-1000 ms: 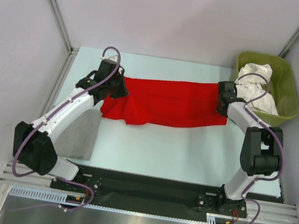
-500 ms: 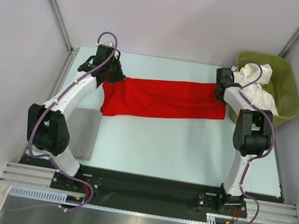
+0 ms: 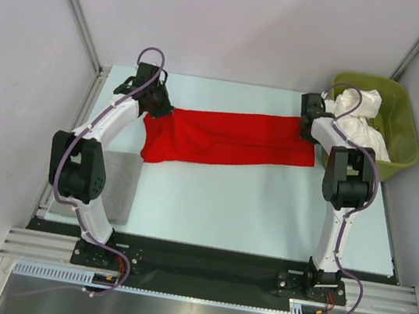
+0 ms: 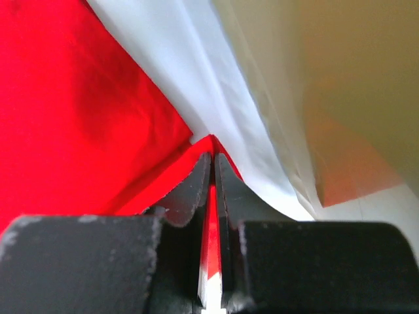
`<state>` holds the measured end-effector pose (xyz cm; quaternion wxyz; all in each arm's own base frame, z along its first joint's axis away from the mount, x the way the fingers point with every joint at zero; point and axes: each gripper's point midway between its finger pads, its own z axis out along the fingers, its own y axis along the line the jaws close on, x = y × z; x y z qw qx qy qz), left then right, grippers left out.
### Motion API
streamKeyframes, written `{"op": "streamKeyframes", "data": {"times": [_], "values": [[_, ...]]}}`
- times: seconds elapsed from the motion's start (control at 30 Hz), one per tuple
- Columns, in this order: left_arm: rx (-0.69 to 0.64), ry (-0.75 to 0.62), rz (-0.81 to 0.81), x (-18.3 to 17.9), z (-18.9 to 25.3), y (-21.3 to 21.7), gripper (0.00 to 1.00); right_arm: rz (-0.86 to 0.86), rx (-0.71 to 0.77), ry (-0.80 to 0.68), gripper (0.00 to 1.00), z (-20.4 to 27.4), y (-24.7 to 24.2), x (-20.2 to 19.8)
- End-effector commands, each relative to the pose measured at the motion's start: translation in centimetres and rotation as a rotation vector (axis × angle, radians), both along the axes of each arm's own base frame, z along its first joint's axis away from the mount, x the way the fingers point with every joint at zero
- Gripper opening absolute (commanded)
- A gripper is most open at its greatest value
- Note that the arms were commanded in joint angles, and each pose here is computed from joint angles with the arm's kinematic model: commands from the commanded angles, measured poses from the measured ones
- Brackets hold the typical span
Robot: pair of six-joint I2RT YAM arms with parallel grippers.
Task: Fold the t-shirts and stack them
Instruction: Fold the tshirt
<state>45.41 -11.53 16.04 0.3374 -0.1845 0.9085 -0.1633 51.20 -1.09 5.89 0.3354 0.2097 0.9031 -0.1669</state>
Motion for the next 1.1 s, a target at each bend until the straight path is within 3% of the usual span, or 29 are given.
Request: {"op": "streamKeyframes", "data": {"times": [0.0,0.57,0.7,0.73,0.77,0.87,0.97,1.07], "values": [[-0.012,-0.046,-0.022,1.8,1.4,-0.2,0.00,-0.003,-0.004,-0.028,0.07,1.3,-0.5,1.3],[0.019,0.012,0.003,5.0,-1.4,0.8,0.00,0.025,0.006,0.006,0.15,0.3,-0.4,3.0],[0.034,0.057,0.006,5.3,-2.2,1.8,0.01,0.034,-0.010,0.025,0.30,0.4,-0.7,3.0],[0.050,0.079,0.007,5.3,-2.9,2.0,0.05,0.037,-0.010,0.016,0.32,1.1,-0.6,3.3],[0.091,0.081,0.019,5.3,-2.7,2.7,0.16,0.035,-0.010,0.016,0.34,1.4,-0.7,3.4],[0.192,0.061,0.058,5.0,-0.8,4.7,0.36,0.054,-0.008,0.006,0.43,3.2,-0.3,3.2],[0.251,0.015,0.067,3.7,1.9,6.0,0.50,0.070,0.021,-0.011,0.47,5.3,0.3,2.5],[0.242,0.025,0.036,2.0,1.9,5.7,0.50,0.127,0.050,-0.025,0.51,7.0,2.0,1.6]]}}
